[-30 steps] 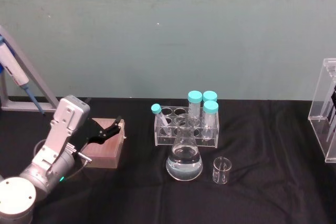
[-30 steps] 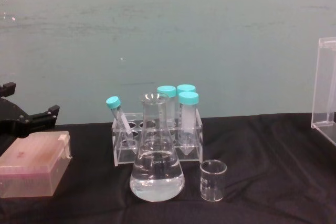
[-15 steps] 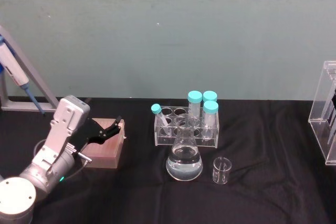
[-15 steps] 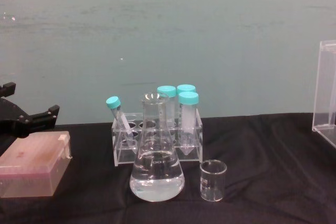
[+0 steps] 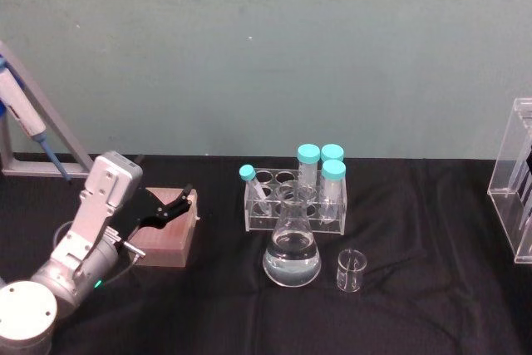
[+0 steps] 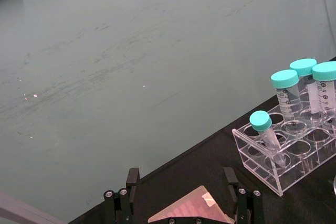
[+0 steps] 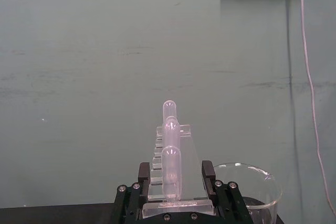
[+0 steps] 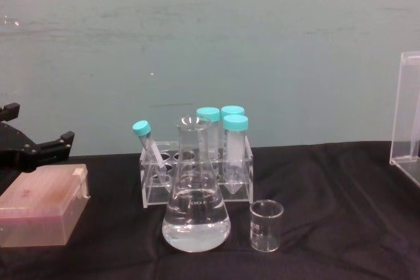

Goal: Place the experimental apparatus aside using one hand.

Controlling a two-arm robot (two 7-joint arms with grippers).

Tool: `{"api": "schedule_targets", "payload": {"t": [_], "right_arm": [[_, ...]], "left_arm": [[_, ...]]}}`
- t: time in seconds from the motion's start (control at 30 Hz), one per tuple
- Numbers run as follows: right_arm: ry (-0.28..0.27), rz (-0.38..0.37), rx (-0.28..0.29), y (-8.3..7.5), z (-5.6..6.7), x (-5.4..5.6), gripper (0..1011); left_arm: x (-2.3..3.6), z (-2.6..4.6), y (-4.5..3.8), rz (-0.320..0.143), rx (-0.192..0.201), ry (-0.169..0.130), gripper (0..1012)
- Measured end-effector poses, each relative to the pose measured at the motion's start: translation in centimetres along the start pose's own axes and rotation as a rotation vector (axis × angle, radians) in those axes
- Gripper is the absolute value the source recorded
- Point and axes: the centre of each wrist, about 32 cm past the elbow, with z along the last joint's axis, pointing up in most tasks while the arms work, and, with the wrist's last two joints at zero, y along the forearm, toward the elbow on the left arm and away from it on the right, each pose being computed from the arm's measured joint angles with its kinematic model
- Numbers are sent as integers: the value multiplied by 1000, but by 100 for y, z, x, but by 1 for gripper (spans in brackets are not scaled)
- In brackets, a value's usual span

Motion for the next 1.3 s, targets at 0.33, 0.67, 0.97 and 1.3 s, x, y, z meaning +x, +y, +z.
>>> {"api": "schedule_targets", "payload": {"t": [0.33, 0.67, 0.97, 1.3], "right_arm": [[-2, 4, -6, 6, 6, 15, 599], [-1, 4, -6, 6, 3, 12, 599], [-1, 3, -7, 5, 0, 9, 599], [0, 3, -7, 5, -1, 8, 599]], "left_arm": [[0, 0, 0, 0, 0, 0, 1000], [0, 0, 0, 0, 0, 0, 1000], [0, 0, 0, 0, 0, 0, 1000], [0, 0, 0, 0, 0, 0, 1000]]}}
